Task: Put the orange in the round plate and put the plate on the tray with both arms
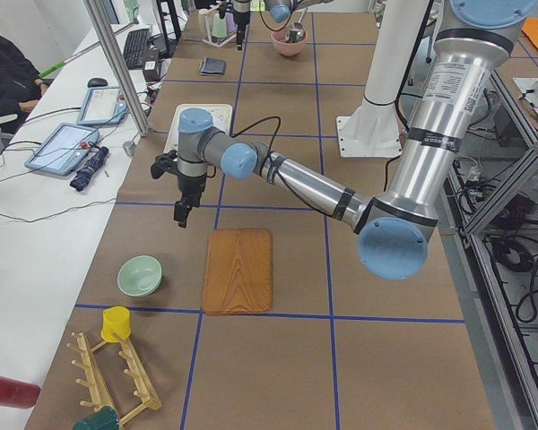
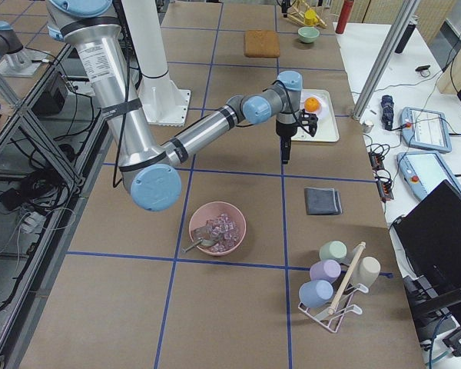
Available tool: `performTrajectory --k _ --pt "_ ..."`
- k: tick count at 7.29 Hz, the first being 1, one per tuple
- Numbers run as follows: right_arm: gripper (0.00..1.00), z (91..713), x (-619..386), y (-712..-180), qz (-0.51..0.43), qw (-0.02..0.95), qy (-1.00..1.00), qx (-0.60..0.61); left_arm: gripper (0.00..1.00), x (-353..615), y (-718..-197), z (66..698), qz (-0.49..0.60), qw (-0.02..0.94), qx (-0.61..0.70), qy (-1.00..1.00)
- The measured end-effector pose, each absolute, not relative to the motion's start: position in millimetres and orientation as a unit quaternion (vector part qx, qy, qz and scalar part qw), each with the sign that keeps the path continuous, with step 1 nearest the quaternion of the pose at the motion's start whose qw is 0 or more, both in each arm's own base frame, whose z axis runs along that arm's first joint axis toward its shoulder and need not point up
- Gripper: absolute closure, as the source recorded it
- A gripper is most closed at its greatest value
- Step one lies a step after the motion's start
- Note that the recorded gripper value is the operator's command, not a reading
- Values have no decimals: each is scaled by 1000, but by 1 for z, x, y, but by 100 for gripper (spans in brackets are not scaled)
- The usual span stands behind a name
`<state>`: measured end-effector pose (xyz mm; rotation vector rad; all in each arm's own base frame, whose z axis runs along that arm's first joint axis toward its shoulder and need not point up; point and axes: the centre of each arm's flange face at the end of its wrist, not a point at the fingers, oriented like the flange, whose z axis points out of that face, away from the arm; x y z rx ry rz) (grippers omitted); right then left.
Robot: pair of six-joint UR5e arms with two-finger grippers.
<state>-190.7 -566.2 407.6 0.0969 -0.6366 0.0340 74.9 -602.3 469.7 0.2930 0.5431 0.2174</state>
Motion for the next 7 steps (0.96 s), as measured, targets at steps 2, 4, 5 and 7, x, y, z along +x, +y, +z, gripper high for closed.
performTrajectory --k 2,4,5,7 --pt "0 480 -71 -568 -71 945 -318 33 1 -20 -602 538 182 938 140 260" --pt "0 552 16 -541 -140 930 -337 38 2 -80 -585 618 161 938 100 292" --pt "0 580 40 -523 -142 930 -337 32 1 -89 -570 647 149 936 83 307" --pt "0 618 59 -499 -126 933 -336 8 1 -93 -542 682 141 935 75 316"
